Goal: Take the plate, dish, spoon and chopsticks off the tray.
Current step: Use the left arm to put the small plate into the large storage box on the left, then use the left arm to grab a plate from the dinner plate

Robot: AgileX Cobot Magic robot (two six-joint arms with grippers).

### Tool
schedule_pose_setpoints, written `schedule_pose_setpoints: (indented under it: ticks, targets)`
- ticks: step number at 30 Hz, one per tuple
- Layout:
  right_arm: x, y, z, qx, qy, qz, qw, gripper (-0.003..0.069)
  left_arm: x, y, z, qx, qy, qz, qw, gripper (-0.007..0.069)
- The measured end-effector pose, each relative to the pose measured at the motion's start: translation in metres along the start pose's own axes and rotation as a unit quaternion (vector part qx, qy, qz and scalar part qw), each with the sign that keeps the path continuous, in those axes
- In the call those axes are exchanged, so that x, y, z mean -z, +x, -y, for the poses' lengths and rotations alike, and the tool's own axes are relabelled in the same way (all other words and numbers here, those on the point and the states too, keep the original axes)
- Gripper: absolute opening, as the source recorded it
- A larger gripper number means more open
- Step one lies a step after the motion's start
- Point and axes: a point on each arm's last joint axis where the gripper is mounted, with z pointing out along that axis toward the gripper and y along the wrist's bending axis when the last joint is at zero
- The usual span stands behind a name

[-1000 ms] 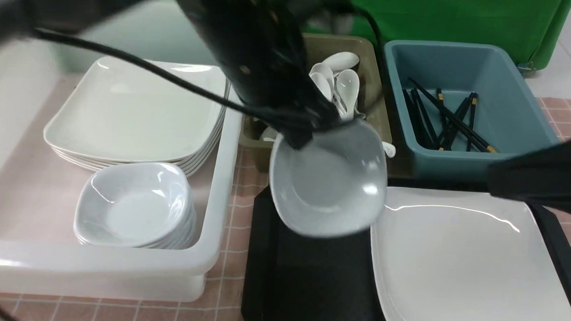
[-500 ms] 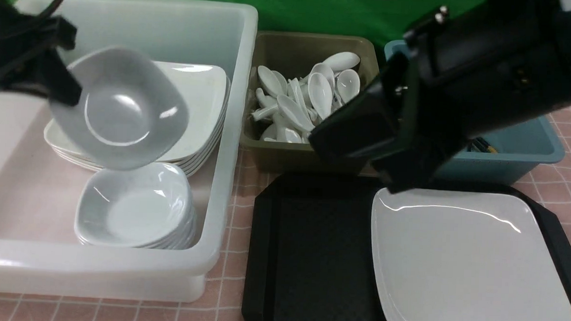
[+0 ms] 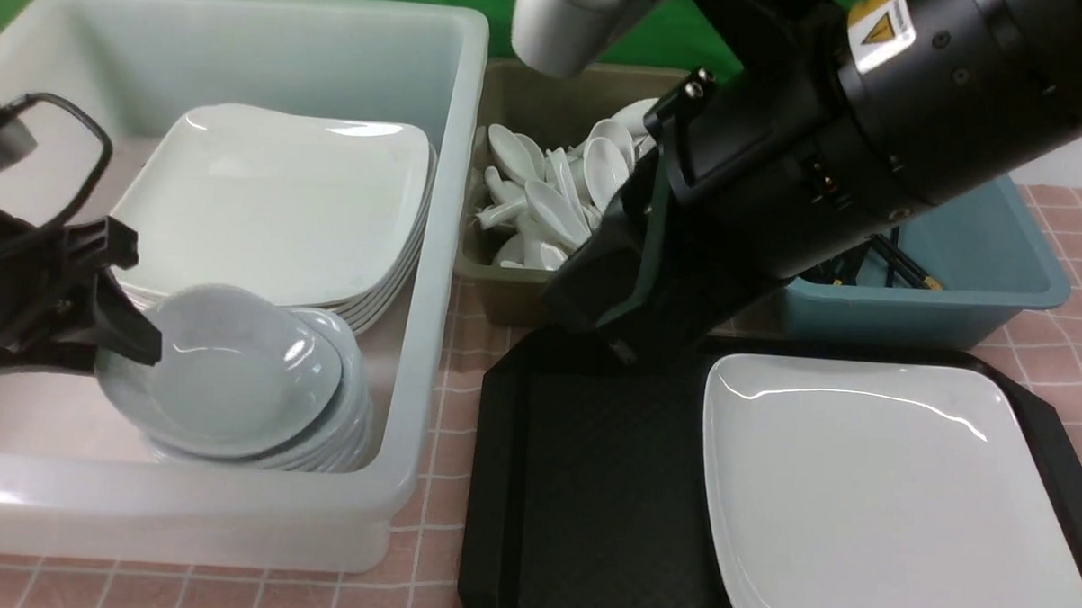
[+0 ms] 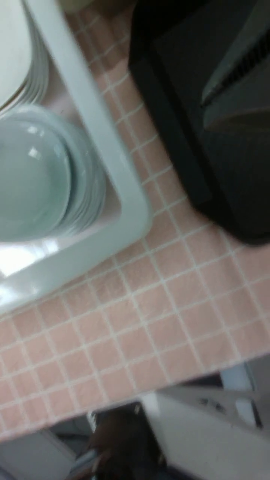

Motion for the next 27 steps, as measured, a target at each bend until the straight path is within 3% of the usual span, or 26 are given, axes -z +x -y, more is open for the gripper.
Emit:
schedule_pose_setpoints:
  ticks: [2, 3, 4, 6, 7, 9, 10, 11, 13, 16, 19, 21, 23, 27]
  targets:
    - [0.005, 0.007, 0.008, -0.006, 0.051, -0.035, 0.998, 0.0030, 0.014, -0.003, 0.007, -0.020, -0.001, 0.008, 1.000, 0.0420]
    - [0.006, 0.008, 0.009, -0.007, 0.058, -0.038, 0.998, 0.0030, 0.016, -0.004, 0.007, -0.022, -0.001, 0.010, 1.000, 0.0420]
    - [0.013, 0.017, 0.018, -0.018, 0.116, -0.083, 0.990, 0.0030, 0.034, -0.008, 0.017, -0.039, -0.001, 0.030, 0.999, 0.0452]
    - [0.018, 0.023, 0.023, -0.026, 0.146, -0.107, 0.983, 0.0030, 0.045, -0.009, 0.024, -0.049, -0.002, 0.045, 0.998, 0.0452]
    - [0.026, 0.028, 0.032, -0.042, 0.179, -0.112, 0.976, 0.0030, 0.060, -0.009, 0.039, -0.065, 0.001, 0.070, 0.995, 0.0424]
    - [0.038, 0.037, 0.042, -0.063, 0.204, -0.111, 0.971, 0.0030, 0.072, -0.007, 0.064, -0.099, 0.017, 0.091, 0.991, 0.0341]
    - [0.048, 0.045, 0.048, -0.084, 0.213, -0.107, 0.968, 0.0030, 0.074, -0.002, 0.085, -0.135, 0.033, 0.095, 0.986, 0.0245]
    - [0.050, 0.047, 0.050, -0.091, 0.214, -0.106, 0.967, 0.0030, 0.075, -0.001, 0.089, -0.141, 0.036, 0.099, 0.984, 0.0230]
    - [0.067, 0.070, 0.057, -0.133, 0.220, -0.103, 0.961, 0.0030, 0.067, 0.013, 0.129, -0.206, 0.072, 0.089, 0.972, 0.0069]
    - [0.081, 0.110, 0.061, -0.191, 0.224, -0.114, 0.949, 0.0030, 0.037, 0.042, 0.182, -0.279, 0.111, 0.038, 0.953, 0.0005]
    - [0.087, 0.136, 0.057, -0.220, 0.229, -0.120, 0.941, 0.0030, 0.008, 0.064, 0.212, -0.328, 0.119, 0.000, 0.937, -0.0006]
    - [0.095, 0.166, 0.044, -0.257, 0.231, -0.114, 0.931, 0.0030, -0.039, 0.096, 0.246, -0.377, 0.117, -0.046, 0.918, -0.0001]
    - [0.096, 0.175, 0.038, -0.266, 0.227, -0.112, 0.930, 0.0030, -0.060, 0.110, 0.257, -0.393, 0.114, -0.066, 0.910, 0.0006]
    - [0.106, 0.195, 0.014, -0.270, 0.225, -0.082, 0.933, 0.0030, -0.126, 0.145, 0.277, -0.396, 0.090, -0.124, 0.905, 0.0113]
